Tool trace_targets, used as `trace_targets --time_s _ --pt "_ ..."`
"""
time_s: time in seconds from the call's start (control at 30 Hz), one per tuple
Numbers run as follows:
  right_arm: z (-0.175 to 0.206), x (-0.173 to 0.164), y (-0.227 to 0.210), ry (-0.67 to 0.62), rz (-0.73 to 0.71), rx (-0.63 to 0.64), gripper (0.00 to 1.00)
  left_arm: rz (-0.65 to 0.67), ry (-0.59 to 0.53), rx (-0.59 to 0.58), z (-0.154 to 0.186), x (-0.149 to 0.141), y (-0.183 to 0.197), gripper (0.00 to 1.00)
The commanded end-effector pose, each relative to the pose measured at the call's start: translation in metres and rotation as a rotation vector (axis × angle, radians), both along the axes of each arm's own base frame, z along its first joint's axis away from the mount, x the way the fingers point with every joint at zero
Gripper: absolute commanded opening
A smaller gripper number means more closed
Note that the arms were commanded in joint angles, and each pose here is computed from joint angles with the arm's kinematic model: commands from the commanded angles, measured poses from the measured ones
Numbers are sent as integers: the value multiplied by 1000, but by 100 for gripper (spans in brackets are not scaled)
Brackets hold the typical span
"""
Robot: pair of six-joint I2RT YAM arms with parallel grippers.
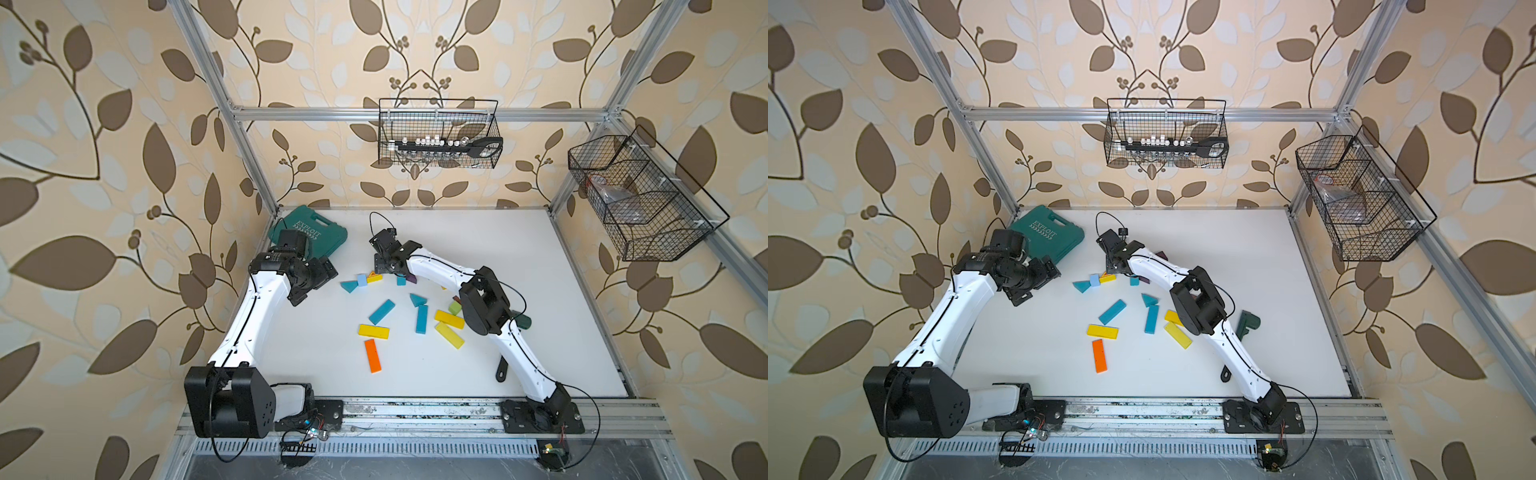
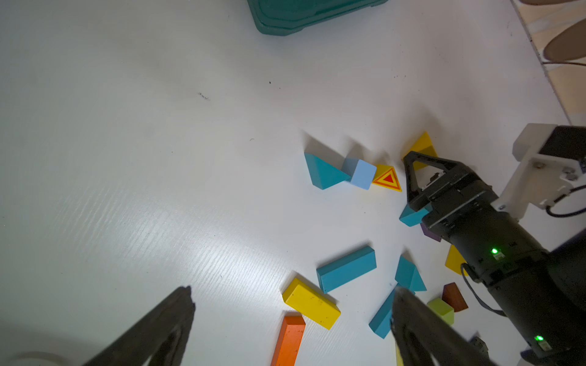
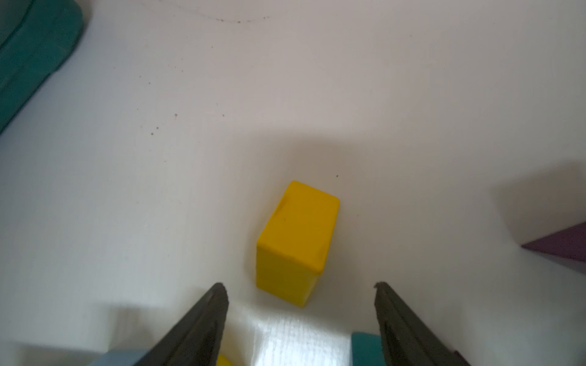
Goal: Assemble a small pinwheel with building blocks
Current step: Pick up the building block from the center of the board.
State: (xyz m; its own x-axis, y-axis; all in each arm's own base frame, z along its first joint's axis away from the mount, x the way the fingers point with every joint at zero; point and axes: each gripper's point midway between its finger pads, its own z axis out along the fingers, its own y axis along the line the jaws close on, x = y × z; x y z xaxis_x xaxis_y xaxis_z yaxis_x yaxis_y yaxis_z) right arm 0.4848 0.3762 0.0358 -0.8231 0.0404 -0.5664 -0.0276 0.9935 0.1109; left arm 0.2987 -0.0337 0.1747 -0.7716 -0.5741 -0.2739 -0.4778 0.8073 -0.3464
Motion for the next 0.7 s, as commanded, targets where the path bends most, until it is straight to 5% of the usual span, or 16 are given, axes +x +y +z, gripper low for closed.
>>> trace_targets --time_s 0.0,0.43,0.67 --pt "-4 7 -1 -21 -40 -17 70 -15 -20 12 6 -6 2 99" --pt "-24 17 -15 -9 -65 -51 39 -13 37 8 -8 -5 1 99" --pt "21 10 -1 -4 -5 117 15 -149 -110 -89 11 3 -28 99"
